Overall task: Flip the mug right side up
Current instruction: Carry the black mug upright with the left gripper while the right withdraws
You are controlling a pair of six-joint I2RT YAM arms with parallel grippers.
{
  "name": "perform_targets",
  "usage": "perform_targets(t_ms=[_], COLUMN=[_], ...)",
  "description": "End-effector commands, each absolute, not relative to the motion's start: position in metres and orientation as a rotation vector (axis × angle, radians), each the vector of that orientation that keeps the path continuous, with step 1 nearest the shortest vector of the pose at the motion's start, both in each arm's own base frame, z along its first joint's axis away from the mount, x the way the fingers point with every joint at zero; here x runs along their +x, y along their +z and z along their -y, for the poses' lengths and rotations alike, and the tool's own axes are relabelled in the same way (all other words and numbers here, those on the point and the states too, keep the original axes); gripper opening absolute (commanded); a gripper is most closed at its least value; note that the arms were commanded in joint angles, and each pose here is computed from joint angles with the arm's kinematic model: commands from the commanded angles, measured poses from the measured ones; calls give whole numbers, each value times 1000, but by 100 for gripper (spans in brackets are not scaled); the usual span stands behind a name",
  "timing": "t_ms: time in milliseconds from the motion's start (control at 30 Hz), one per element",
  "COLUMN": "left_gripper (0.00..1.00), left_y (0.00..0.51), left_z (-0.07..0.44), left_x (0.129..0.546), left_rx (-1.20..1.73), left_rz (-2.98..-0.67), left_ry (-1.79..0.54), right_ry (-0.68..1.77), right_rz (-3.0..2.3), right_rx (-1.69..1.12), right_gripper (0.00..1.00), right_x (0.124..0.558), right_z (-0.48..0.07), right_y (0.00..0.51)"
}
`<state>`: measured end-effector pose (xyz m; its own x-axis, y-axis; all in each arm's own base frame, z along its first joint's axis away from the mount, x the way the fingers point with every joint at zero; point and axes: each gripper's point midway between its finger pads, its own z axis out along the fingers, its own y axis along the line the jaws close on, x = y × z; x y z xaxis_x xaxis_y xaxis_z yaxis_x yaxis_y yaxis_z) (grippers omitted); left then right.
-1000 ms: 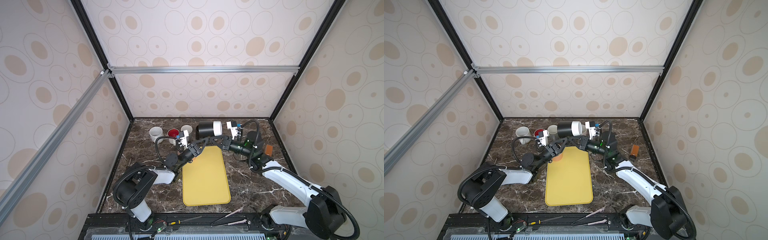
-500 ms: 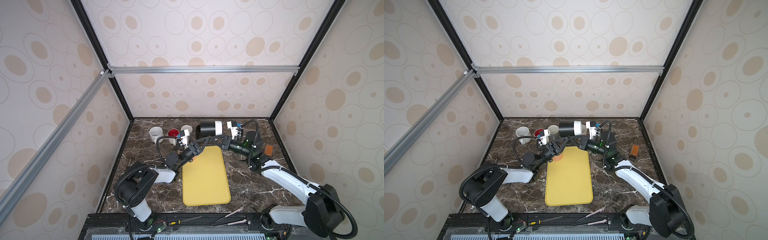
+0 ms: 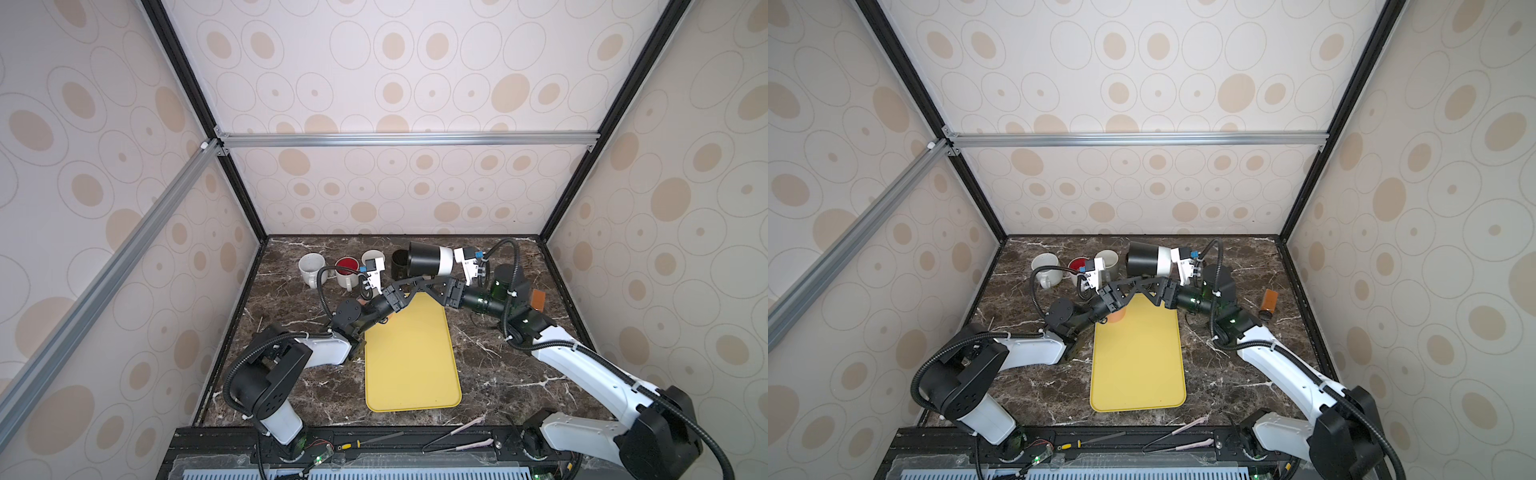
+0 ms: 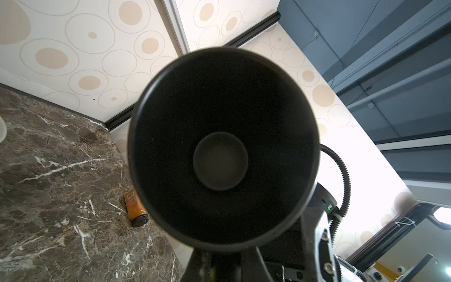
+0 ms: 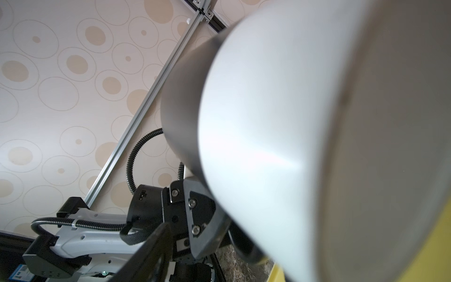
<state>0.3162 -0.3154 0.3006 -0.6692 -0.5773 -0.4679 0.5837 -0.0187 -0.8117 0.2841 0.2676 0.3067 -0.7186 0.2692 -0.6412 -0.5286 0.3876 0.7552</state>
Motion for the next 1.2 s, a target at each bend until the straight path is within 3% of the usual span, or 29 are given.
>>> perform_targets(t_ms=[0, 200, 567, 900, 1167], left_gripper=[0, 0, 0, 0, 0], left_y=[362, 359, 335, 282, 261], left_z=[311, 321, 362, 419, 443], left_x=[312, 343, 396, 441, 463], left_rx=[131, 111, 114, 193, 217], left_rz=[-1262, -1411, -1710, -1956, -1992], left_ry=[-1744, -1526, -941, -648, -502], right_ry=[1233, 735, 266, 286, 166], right_rz=[-1997, -2077, -2215, -2189, -2102], right_rx=[-229, 30, 322, 372, 405], right_gripper=[73, 78, 85, 86, 88], right_x=[273, 267, 275, 273, 260], right_z=[-247, -159, -86, -79, -46], right_y=[295, 263, 226, 225, 249])
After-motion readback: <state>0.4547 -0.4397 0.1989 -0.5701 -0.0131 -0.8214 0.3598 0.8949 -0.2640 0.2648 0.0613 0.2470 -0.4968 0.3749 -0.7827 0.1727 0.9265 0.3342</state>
